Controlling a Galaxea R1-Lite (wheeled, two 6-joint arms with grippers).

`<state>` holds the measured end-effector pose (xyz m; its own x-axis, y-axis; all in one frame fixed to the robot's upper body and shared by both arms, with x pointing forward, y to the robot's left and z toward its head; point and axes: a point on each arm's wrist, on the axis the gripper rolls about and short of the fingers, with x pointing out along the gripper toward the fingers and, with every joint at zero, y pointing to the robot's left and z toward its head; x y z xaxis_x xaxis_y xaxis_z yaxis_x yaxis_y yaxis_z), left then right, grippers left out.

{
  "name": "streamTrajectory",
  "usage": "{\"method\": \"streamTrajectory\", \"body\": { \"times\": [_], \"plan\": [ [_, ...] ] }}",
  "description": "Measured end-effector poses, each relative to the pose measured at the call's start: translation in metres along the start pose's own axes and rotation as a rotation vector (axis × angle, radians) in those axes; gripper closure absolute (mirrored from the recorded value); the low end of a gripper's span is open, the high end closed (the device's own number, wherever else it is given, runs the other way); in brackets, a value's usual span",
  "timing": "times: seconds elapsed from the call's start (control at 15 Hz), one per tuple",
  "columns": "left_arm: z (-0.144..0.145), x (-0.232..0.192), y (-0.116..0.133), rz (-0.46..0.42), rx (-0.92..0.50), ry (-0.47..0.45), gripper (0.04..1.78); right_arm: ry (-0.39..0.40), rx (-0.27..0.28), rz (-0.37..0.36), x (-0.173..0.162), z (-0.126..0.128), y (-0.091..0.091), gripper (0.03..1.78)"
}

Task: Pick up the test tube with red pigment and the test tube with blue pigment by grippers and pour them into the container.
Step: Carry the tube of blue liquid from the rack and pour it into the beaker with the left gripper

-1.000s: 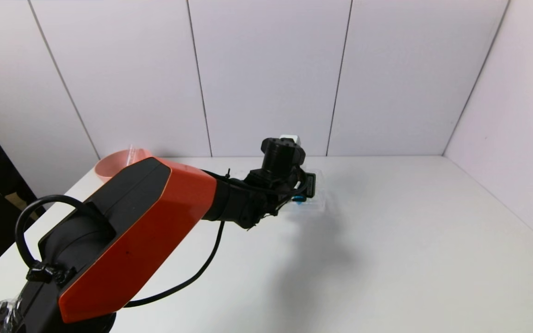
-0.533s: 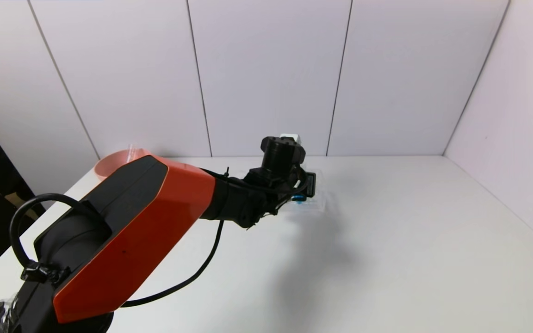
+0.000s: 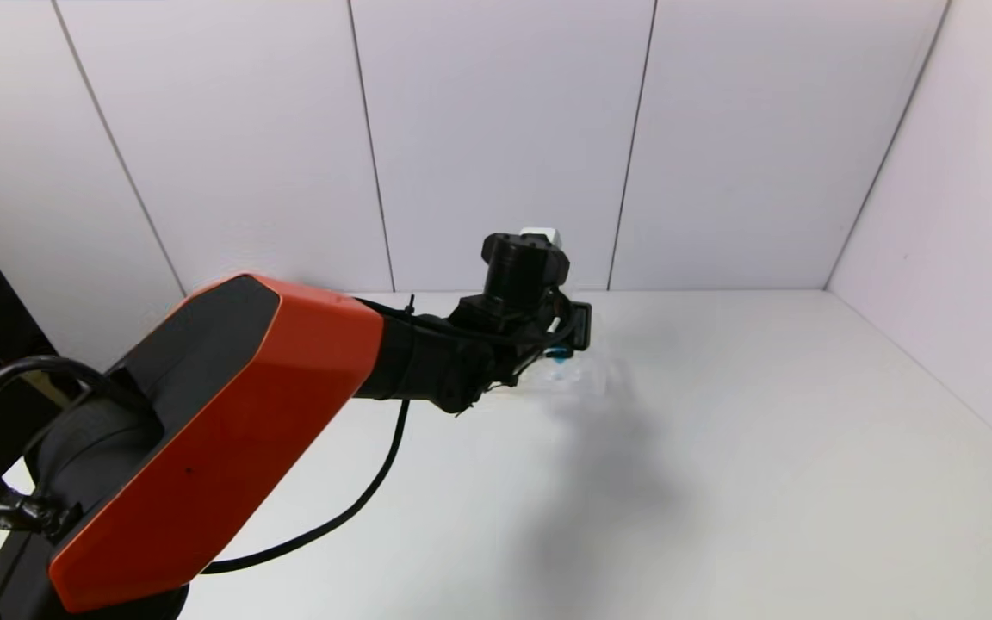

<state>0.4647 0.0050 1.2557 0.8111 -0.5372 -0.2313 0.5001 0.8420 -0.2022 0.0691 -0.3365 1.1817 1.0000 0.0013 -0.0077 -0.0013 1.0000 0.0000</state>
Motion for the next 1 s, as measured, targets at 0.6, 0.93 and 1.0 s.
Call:
{"method": "streamTrajectory", "body": {
  "times": [0.6, 0.93, 1.0],
  "plan": [
    [0.026, -0.019, -0.010, 0.030, 0.046, -0.069, 1.36, 0.000, 0.000, 0.000, 0.000, 0.000, 0.000, 0.04],
    [0.039, -0.029, -0.018, 0.020, 0.057, -0.101, 1.36, 0.000, 0.000, 0.000, 0.000, 0.000, 0.000, 0.04],
    [0.042, -0.031, -0.018, 0.025, 0.064, -0.109, 1.36, 0.000, 0.000, 0.000, 0.000, 0.000, 0.000, 0.04]
  ]
}}
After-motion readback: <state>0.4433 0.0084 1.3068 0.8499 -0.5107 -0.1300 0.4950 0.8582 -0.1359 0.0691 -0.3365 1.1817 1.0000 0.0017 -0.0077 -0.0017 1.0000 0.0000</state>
